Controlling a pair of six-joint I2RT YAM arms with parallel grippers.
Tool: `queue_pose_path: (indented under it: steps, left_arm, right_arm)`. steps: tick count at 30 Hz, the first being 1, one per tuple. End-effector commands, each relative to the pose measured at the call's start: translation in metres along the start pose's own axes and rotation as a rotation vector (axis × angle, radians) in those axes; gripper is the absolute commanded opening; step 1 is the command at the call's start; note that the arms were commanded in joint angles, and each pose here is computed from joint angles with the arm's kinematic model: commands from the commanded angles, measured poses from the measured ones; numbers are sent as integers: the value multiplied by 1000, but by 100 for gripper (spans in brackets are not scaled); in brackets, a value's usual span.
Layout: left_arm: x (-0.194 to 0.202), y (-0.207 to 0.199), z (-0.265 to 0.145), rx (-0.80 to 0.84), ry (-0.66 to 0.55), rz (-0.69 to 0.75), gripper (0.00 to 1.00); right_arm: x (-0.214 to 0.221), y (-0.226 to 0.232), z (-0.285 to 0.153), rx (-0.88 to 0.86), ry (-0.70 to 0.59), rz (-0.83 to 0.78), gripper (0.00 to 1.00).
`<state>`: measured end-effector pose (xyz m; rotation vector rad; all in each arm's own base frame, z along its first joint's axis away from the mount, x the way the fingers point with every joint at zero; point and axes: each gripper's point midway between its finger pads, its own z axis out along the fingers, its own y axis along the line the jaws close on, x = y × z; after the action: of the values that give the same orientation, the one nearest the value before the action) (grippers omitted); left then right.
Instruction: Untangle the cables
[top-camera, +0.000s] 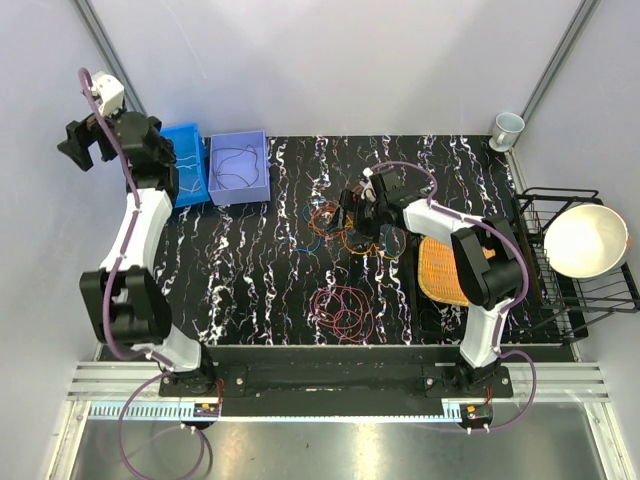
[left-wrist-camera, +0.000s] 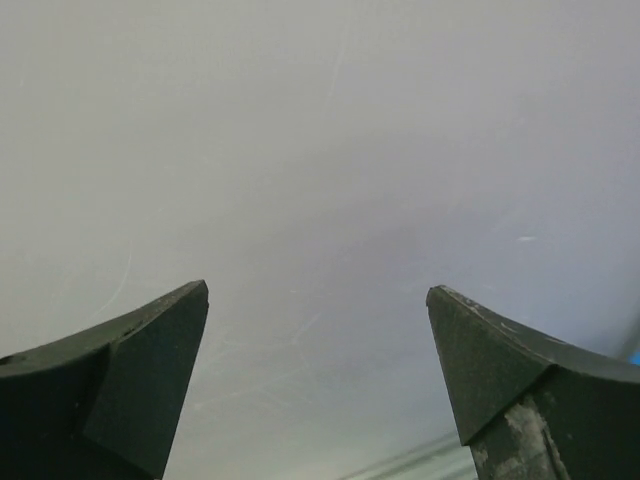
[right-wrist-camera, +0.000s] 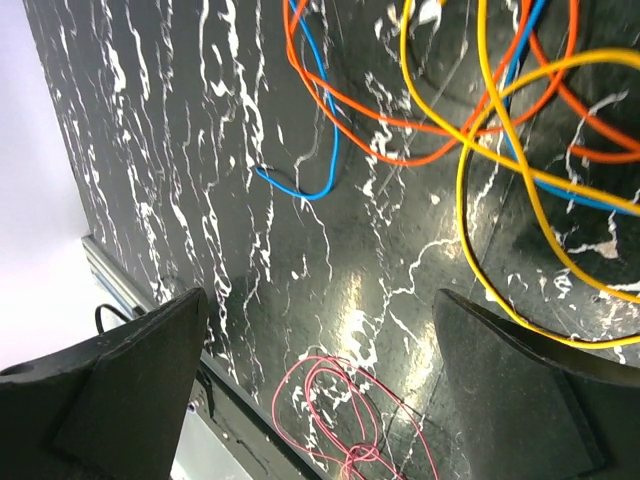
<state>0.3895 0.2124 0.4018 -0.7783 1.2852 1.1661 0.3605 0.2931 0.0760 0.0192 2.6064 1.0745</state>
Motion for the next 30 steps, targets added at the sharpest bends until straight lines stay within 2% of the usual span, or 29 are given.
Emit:
queue_pose_path:
  steps: [1, 2, 3, 4, 6, 7, 9, 13, 15, 18, 22, 25, 26, 29, 30]
  left_arm:
    - [-33, -16, -27, 196, 21, -164, 99]
    - [-33, -28, -36, 267, 37, -159, 99]
    - [-18, -44, -46, 362, 90, -76, 99]
    - [-28, -54, -53, 422, 116, -136, 99]
    - [-3, -85, -78, 619, 234, -60, 99]
    - [-2, -97, -90, 674, 283, -133, 99]
    - [11, -118, -126, 837, 341, -122, 99]
    - [29, -144, -184, 1042, 486, -147, 99]
    - [40, -164, -230, 1244, 564, -157, 99]
    - [68, -182, -267, 1329, 677, -152, 99]
    - [103, -197, -301, 1380, 820, -224, 99]
    - [119, -202, -318, 1391, 843, -215, 99]
    - [118, -205, -332, 1455, 839, -220, 99]
    - [127, -211, -348, 1439, 871, -224, 99]
    - [125, -214, -357, 1487, 866, -231, 99]
  right_arm:
    - [-27, 10, -8, 25, -73, -41, 100]
    - [-31, 13, -11, 27, -85, -47, 100]
    - [-30, 11, -12, 42, -83, -41, 100]
    - [-34, 9, -13, 60, -96, -46, 100]
    - [-36, 7, -14, 85, -101, -42, 100]
    - [-40, 4, -16, 109, -112, -49, 100]
    - [-45, 3, -20, 141, -128, -58, 100]
    - [-57, -2, -35, 216, -194, -76, 100]
    - [-59, 0, -43, 225, -215, -74, 100]
    - [-61, -1, -52, 240, -241, -64, 99]
    - [-58, -5, -61, 255, -256, -62, 100]
    - [-57, -6, -66, 254, -262, -62, 99]
    - [-56, -6, -66, 252, -259, -60, 100]
    - [-55, -4, -64, 239, -251, -57, 100]
    - [-56, -3, -63, 236, -250, -56, 100]
